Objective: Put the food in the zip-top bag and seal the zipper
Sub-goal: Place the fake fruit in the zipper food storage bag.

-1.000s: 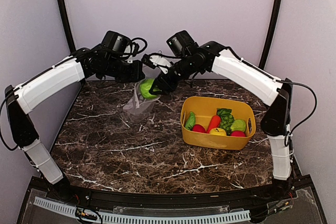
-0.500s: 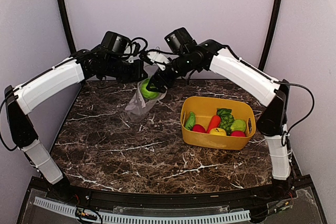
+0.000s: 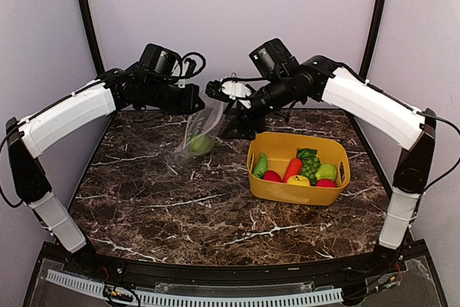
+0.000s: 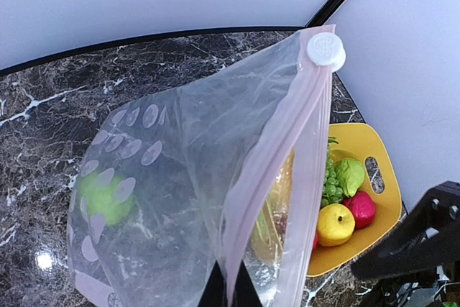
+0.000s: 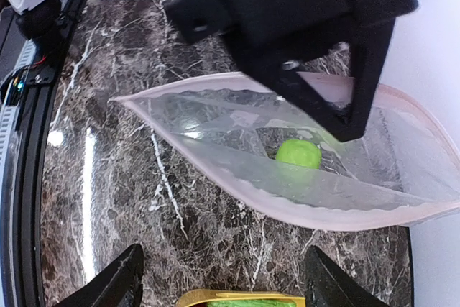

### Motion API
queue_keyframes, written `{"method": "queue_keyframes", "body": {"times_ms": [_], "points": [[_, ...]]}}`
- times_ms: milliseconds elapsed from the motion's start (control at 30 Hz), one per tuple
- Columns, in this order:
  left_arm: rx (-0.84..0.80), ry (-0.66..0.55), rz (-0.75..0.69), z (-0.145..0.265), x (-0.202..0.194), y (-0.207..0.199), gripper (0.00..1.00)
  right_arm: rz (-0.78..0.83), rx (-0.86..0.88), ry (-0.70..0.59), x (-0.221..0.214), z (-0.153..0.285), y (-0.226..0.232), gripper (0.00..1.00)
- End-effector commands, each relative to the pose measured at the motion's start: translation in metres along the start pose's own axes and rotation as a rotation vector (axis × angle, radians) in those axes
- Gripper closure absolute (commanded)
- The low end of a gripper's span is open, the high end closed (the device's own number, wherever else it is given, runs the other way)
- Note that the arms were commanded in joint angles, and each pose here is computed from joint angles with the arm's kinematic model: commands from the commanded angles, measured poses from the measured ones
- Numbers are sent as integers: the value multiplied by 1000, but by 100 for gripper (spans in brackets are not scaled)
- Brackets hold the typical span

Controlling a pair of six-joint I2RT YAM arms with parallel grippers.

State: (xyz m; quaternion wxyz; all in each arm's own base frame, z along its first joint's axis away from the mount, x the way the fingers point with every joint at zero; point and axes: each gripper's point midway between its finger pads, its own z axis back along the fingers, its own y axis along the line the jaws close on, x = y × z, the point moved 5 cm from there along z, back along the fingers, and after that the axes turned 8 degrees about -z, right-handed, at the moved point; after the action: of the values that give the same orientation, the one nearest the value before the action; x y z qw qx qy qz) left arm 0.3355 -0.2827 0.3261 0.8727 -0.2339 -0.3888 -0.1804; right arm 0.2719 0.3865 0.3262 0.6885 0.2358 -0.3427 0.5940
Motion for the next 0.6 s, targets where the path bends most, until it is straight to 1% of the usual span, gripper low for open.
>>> {"method": "queue_keyframes", "body": {"times_ms": [0,100,233,400,500,567], "points": [[-35,-22,-60,17,5,-6,99,168,125,-9,-8,9,27,29],[-40,-6,-77,16,3,-7,99,176,133,-2,-10,7,28,34],[-62,4,-97,16,1,-9,99,194,119,-25,0,7,25,36],[-88,20,-108,16,1,-13,99,307,77,-28,9,-1,26,36],[-115,36,-120,15,2,-17,99,376,60,-13,9,-14,26,36],[-129,51,-126,15,2,-19,99,420,25,18,2,-31,22,37]]}}
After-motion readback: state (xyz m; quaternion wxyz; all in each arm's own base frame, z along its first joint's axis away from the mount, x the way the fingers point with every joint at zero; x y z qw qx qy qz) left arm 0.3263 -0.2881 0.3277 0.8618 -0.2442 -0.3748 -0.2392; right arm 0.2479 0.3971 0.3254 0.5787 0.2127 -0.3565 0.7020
